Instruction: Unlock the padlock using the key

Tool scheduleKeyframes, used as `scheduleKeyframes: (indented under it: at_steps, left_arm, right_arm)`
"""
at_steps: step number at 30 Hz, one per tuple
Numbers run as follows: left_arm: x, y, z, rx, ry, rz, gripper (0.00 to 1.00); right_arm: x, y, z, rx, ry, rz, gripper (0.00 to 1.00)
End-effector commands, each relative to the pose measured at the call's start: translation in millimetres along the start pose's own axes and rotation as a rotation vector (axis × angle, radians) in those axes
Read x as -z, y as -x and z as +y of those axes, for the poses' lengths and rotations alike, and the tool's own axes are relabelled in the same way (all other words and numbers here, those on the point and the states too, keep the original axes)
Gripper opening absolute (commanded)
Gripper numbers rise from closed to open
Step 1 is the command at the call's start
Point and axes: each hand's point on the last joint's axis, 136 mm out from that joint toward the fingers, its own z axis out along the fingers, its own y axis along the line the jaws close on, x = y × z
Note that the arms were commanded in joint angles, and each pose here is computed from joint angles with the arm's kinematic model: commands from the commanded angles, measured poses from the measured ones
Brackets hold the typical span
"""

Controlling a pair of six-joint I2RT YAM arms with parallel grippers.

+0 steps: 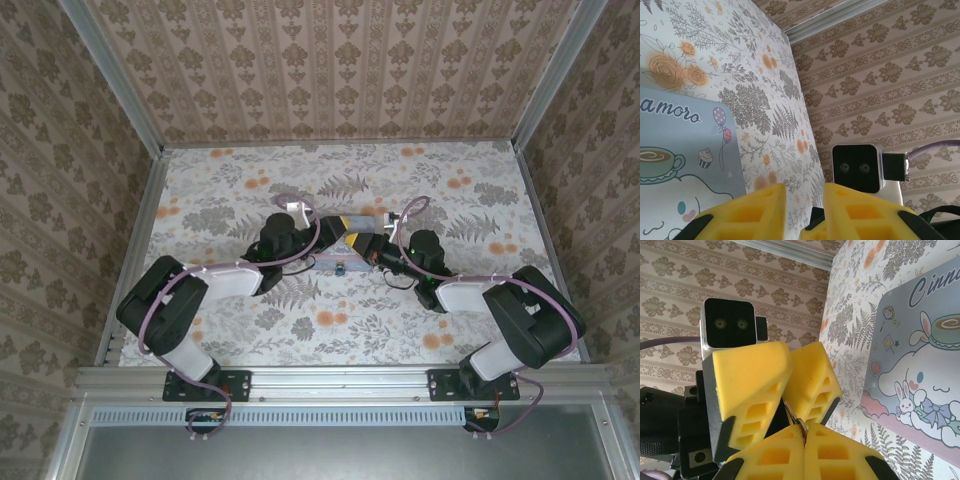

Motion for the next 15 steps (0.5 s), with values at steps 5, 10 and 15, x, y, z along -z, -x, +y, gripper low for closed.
scheduleKeyframes:
  at_steps: [5,10,15]
  left_arm:
    - [-4.1,-1.1,-2.9,-0.014,-0.015,-0.008,0.13]
    - [-5.1,-0.9,-4.0,-0.017,-0.018,-0.008,0.00]
    - [-4.2,0.4,-8.1,-0.026,-0.027,-0.011,0.00]
  right_arm:
    - [2.1,12.8,16.4,0.022,0.044,-0.045,0.00]
    - [2.8,13.8,16.5,0.022,0.045,-0.047,0.00]
    - [11.1,19.7,16.3,0.026,0.047,-0.064,0.22]
